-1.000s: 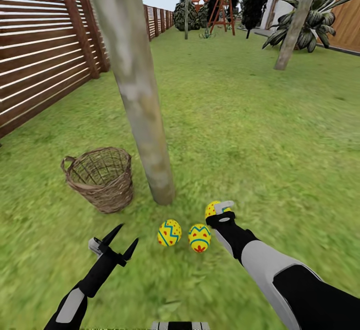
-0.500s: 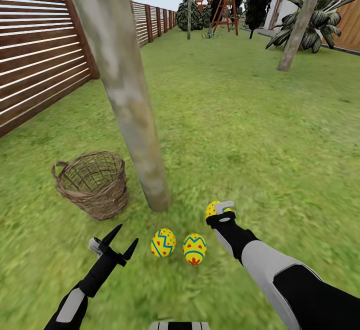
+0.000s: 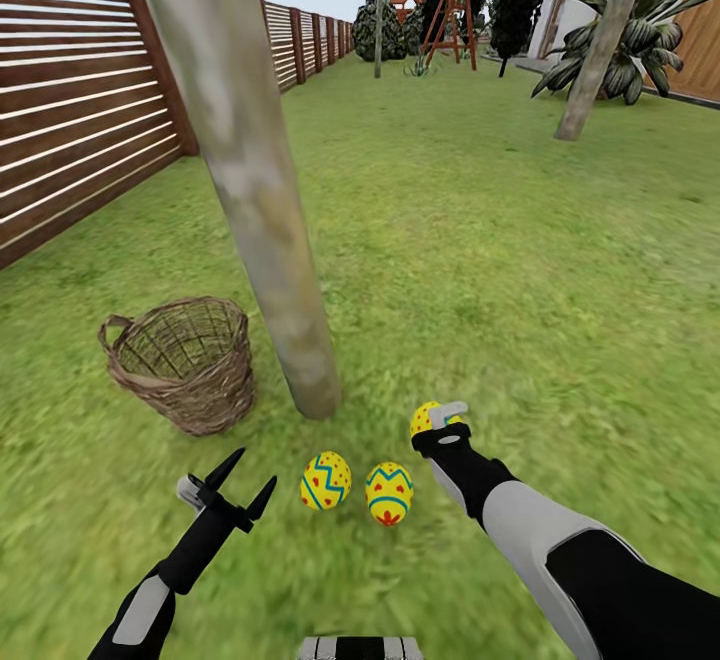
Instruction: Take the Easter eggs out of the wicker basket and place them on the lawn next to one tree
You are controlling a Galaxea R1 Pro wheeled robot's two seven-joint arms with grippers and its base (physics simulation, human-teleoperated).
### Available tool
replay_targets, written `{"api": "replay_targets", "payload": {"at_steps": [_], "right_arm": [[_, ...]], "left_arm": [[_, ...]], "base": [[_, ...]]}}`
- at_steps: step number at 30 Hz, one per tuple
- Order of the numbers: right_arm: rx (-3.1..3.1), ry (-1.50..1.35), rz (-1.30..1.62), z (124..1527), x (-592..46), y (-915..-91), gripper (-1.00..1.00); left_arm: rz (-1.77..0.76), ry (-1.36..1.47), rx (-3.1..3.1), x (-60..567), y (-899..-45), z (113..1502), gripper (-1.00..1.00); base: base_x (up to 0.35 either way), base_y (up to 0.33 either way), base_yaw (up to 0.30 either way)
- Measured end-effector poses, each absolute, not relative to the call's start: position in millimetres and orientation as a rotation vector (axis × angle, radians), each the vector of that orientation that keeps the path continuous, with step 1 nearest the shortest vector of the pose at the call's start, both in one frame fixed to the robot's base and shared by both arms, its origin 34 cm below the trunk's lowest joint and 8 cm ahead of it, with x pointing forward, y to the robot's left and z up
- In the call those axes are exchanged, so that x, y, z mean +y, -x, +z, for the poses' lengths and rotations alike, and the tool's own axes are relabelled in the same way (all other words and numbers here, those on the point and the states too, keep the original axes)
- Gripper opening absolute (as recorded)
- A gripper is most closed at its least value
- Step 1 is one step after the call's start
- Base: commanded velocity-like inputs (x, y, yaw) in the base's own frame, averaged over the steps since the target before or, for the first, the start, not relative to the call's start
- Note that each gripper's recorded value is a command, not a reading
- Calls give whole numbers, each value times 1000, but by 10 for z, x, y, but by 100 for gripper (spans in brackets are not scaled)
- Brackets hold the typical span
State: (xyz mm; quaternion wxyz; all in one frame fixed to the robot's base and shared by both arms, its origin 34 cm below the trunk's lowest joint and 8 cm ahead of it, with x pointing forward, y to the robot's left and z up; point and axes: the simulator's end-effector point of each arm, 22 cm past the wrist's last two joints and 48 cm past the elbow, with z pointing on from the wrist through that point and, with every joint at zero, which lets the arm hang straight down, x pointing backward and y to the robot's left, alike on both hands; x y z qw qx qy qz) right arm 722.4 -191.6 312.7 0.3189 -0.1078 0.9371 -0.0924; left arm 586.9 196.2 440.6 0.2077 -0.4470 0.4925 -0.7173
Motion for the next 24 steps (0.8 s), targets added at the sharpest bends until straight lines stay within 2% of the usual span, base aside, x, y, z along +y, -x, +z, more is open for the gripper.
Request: {"api": "replay_targets", "payload": {"at_steps": [7,12,24], "right_arm": [[2474,280,-247,2949,-1933,-7158,-100],[2581,293,-291,2593,-2096,-6819,-100],[2597,313,-278,2328,-2050,-6755,-100]], "left_arm": [[-1997,1243,1371,1962,-5828,4250,100],[-1998,1244,1370,1957,-5798,4139,100],[-1990,1297,1383,1915,-5745,3890,100]], "base": [[0,0,0],[0,0,0],[0,0,0]]}}
